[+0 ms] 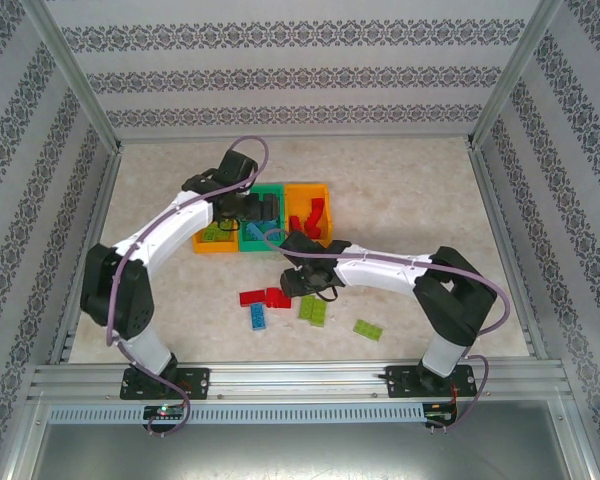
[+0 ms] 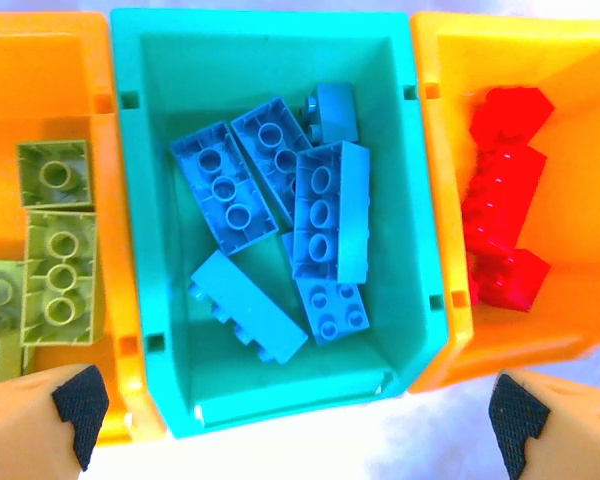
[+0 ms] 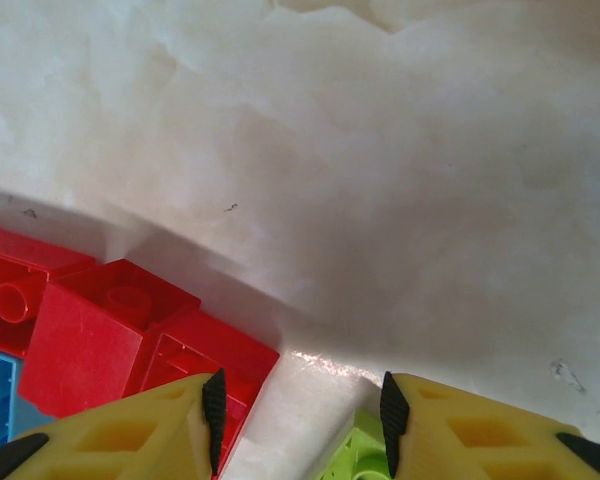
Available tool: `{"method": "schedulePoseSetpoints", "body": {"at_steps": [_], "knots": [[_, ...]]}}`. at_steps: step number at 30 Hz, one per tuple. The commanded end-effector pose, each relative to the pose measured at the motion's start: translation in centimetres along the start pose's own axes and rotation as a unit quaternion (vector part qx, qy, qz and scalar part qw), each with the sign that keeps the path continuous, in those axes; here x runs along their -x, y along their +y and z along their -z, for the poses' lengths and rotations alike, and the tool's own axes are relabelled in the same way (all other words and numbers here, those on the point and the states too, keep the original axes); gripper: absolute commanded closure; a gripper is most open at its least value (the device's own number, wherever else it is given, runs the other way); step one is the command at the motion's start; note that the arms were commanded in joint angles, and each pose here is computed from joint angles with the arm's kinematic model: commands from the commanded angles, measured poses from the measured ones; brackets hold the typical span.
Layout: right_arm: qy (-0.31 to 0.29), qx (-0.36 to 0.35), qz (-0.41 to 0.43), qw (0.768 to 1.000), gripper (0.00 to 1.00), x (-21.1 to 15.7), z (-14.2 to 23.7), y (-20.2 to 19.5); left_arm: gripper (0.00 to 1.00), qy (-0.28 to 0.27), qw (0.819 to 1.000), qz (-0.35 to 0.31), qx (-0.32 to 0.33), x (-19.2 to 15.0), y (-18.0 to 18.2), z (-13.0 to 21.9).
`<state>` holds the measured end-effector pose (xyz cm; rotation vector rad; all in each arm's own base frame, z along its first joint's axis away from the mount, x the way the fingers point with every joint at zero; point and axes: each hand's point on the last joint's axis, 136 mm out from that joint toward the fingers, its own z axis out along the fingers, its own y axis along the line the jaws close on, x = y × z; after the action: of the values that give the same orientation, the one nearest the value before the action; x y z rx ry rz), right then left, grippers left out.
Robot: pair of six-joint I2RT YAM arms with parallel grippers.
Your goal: Sort the legos into containers by color
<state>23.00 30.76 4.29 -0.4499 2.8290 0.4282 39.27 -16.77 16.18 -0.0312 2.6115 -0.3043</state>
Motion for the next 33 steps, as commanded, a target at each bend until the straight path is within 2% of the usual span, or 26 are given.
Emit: {"method": "schedulePoseSetpoints", "body": {"at_steps": [1,9,14,21,29,33], "knots": [[0.022,0.005,0.020,1.000,0.55,-0.6,-0.2,0.9,0.00,-0.002,1.000,0.015,0.023,-0.7,1.4,0.7],[0.035,0.012,0.026,0.999,0.59,-1.4,-0.6,1.4,0.01,0.000,0.998,0.044,0.037,-2.1,3.6,1.1],[0.049,-0.003,0.024,0.999,0.65,-1.9,-1.1,0.8,0.01,0.006,0.998,0.050,0.042,-2.9,4.4,1.1],[0.029,-0.062,-0.002,0.998,0.73,-1.2,-0.5,-2.2,0.01,0.013,0.997,0.055,0.049,-3.8,5.0,1.1],[-0.009,-0.107,-0.048,0.993,0.73,0.7,1.5,-6.8,0.01,0.017,0.997,0.059,0.054,-4.3,5.3,0.9],[-0.025,-0.107,-0.069,0.992,0.71,1.7,2.4,-8.0,0.01,0.020,0.996,0.061,0.055,-4.5,5.4,0.7]]}}
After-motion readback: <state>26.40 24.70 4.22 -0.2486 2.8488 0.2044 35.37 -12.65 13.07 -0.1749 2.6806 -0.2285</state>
